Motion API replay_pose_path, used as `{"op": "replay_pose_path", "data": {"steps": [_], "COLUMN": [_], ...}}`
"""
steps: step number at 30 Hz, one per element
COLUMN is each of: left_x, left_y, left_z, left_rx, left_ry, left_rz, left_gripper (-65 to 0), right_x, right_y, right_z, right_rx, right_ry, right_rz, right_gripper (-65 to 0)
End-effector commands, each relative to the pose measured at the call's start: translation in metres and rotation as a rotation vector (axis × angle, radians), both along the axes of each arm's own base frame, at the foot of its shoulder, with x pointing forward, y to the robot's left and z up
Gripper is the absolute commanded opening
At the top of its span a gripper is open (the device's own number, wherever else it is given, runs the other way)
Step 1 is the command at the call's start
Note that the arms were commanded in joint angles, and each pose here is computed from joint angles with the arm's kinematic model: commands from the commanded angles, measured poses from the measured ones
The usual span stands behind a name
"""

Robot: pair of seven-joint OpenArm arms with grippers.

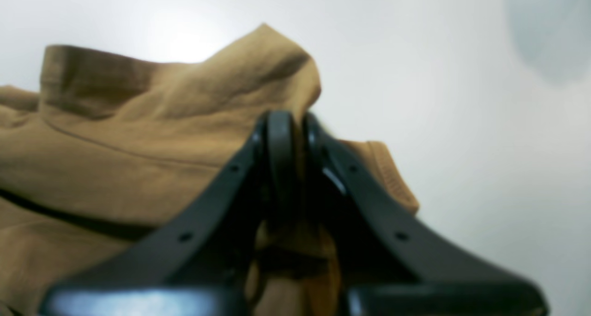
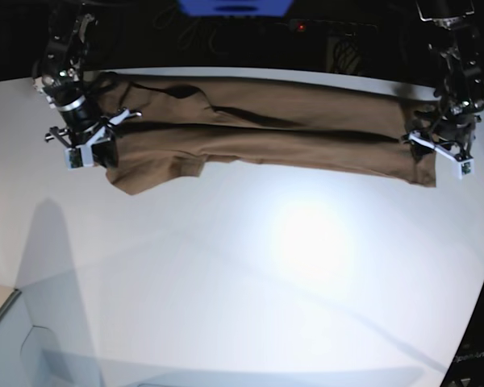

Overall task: Layout the t-shirt on the table in an organized manner, then fold the t-shirt properly
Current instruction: 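Lift the strip end with the left gripper and fold it toward the right gripper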

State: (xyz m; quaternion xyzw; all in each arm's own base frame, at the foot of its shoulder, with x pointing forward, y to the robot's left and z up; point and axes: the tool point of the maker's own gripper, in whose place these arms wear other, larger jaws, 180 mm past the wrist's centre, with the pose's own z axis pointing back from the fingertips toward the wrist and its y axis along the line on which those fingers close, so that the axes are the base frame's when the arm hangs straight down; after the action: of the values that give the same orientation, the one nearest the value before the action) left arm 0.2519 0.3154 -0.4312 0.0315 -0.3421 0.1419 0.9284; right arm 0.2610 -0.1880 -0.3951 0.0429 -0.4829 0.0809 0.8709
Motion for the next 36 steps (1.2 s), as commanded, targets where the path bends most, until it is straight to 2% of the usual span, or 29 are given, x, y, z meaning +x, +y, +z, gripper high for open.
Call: {"op": "replay_pose_path", "data": {"steps": [1,3,6,7,10,13,20,25,29,36], "left_x": [-0.007,-0.011,-0.007,-0.006,-0.004,0.005,0.027,0.025,0.018,0.021], "left_y": [0.009,0.01,0.005,0.002,0.002,0.001,-0.036,-0.097,-0.162,-0.257], "left_z": [-0.006,-0.013,-0.013,-0.014,-0.011,0.005,0.087,0.11,0.098,0.097], "left_rx": [0.024,0.015,0.021,0.022,0.026,0.046,0.115,0.066,-0.045,-0.22], "left_ry": [0.052,0.069,0.045,0.045,0.036,-0.007,-0.214,-0.206,-0.159,-0.179], "left_rz": [0.012,0.021,0.003,-0.006,-0.011,-0.027,-0.147,-0.28,-0.392,-0.519], "left_gripper": [-32.5,-42.3,-61.9,-65.0,-63.0,-65.0,-65.0,-65.0,-65.0,-65.0], "right_x": [0.008,0.008,0.008,0.008,0.008,0.006,0.005,0.005,0.005,0.004], "right_y": [-0.001,-0.001,-0.001,-0.001,0.0,0.0,0.0,0.0,0.001,0.006], "right_z": [0.013,0.013,0.013,0.013,0.013,0.012,0.011,0.011,0.011,0.009], "right_rx": [0.005,0.005,0.005,0.005,0.006,0.006,0.006,0.006,0.008,0.024], "right_ry": [-0.053,-0.053,-0.053,-0.053,-0.053,-0.05,-0.047,-0.045,-0.045,-0.043], "right_rz": [0.001,0.001,0.001,0.001,0.003,0.003,0.004,0.004,0.004,-0.002], "right_gripper": [-65.0,-65.0,-65.0,-65.0,-65.0,-65.0,-65.0,-65.0,-65.0,-65.0]}}
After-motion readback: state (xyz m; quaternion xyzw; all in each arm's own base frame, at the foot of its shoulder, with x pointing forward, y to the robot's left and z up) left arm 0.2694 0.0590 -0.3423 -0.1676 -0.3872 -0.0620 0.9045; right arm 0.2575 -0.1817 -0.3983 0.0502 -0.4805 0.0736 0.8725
